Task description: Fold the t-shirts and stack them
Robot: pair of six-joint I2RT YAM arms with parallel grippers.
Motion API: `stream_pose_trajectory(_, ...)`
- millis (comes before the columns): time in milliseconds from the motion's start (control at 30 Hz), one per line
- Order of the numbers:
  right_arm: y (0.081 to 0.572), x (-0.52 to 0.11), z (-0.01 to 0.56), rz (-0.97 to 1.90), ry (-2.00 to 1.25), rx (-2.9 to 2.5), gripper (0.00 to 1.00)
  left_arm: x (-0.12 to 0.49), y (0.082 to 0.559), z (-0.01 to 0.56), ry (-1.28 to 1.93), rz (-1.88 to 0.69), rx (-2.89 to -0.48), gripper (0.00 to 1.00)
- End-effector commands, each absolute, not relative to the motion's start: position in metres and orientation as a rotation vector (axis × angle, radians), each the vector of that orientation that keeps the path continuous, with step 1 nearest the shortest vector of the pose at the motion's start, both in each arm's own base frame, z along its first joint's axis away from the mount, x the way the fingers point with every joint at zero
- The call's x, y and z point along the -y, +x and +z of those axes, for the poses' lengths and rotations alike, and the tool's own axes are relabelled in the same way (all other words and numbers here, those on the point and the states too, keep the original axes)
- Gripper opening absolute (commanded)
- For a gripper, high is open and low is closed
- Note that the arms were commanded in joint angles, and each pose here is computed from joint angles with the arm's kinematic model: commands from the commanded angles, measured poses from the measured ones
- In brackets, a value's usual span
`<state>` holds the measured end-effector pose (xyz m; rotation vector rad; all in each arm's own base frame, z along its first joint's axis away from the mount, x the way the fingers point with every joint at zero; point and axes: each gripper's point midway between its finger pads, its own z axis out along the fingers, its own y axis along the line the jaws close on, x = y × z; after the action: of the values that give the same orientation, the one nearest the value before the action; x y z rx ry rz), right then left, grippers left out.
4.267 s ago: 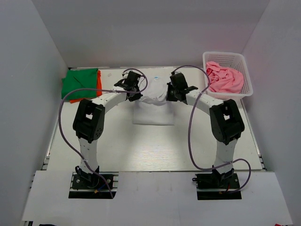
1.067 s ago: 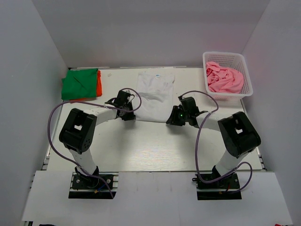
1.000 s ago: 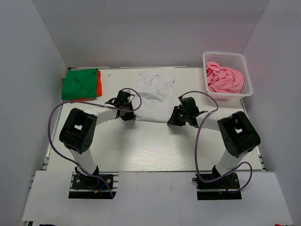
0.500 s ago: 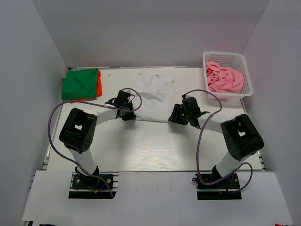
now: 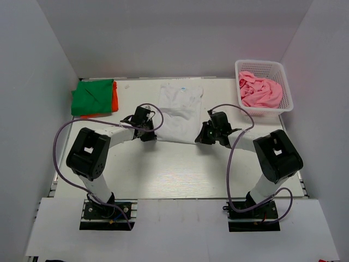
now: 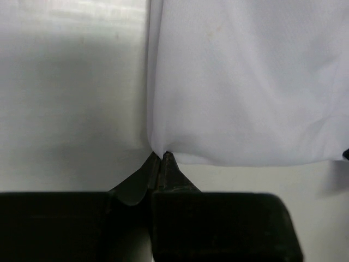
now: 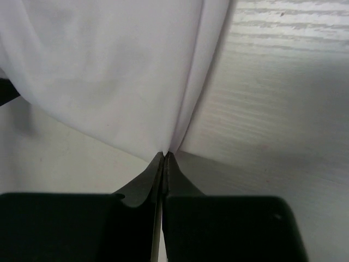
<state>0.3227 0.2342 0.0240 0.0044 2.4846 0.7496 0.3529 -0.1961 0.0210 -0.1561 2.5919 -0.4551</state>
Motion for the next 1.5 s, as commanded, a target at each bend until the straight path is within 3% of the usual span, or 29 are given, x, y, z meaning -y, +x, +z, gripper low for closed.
stream_pose_trajectory(0,0.312,-0.246,0.052,0.875,-0.076,-2.414,0.00,0.194,0.328,0.047,-0.153,-0.509,-2.566,0.00)
stream_pose_trajectory(333,0.221,-0.221,0.116,0.984,-0.263,-2.432,0.00,0.203,0.232,0.115,-0.095,-0.840,-2.556,0.00)
stream_pose_trajectory(533,0.201,-0.216,0.171,1.044,-0.345,-2.300,0.00,0.210,0.199,0.178,0.012,-1.060,-2.381,0.00)
stream_pose_trajectory(833,0.219,-0.205,0.193,0.936,-0.279,-2.218,0.00,0.207,0.223,0.209,-0.033,-0.998,-2.278,0.00)
stream_pose_trajectory(1100,0.267,-0.203,0.229,0.837,-0.168,-2.078,0.00,0.210,0.266,0.230,-0.078,-0.905,-2.210,0.00)
stream_pose_trajectory(1467,0.319,-0.214,0.227,0.801,-0.144,-2.120,0.00,0.193,0.324,0.211,-0.248,-0.653,-2.244,0.00)
